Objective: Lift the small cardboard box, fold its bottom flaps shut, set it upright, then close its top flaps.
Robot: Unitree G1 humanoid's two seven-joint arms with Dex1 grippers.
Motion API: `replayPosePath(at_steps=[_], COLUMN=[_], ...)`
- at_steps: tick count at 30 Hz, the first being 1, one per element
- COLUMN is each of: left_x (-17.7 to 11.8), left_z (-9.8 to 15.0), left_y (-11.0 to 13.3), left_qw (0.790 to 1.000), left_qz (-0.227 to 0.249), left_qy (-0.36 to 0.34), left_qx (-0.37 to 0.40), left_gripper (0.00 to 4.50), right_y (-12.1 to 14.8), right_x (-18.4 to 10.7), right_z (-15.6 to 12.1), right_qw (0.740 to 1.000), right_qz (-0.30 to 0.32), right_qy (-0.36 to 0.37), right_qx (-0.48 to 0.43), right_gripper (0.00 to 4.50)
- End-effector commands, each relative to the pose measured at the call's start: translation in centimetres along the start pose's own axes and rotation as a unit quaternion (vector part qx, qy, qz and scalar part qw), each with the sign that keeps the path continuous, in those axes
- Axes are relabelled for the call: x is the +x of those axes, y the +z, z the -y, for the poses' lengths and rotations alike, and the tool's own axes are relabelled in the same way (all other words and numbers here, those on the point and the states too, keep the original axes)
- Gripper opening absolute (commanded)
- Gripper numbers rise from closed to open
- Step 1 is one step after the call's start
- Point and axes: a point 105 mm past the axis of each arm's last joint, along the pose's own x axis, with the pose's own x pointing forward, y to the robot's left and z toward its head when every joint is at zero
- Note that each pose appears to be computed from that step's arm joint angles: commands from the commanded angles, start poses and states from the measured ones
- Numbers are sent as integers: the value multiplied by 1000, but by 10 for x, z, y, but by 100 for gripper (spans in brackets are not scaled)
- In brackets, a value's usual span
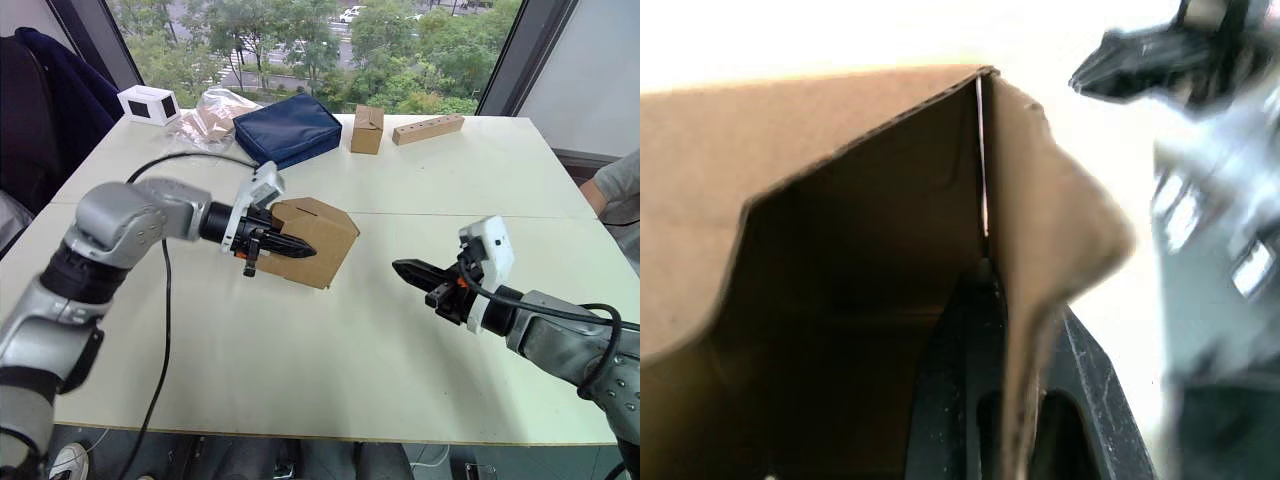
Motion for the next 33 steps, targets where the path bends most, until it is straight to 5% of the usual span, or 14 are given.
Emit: replayPosePath(at_steps=[1,10,16,27,33], left_x=[3,10,23,-2,-31], left_z=[-6,-6,2,24,7], left_y=[-1,-5,8,49,50], left_qw=[989,932,924,944,975], left_qz=[-91,-263,-270,-210,-125], left_qy=[-36,-125,-155,-157,-113], left_qx=[113,215,220,202,143], left_gripper=[0,0,0,443,448], right_y=[7,1,-3,-5,3], right_x=[3,7,8,7,7], right_z=[-11,-12,-14,-12,-1], right_qw=[999,999,999,1000,998], right_qz=[10,6,11,14,30], right_qy=[23,20,16,7,-20], right_qx=[-26,-31,-25,-23,-45], right_gripper=[5,5,5,0,0])
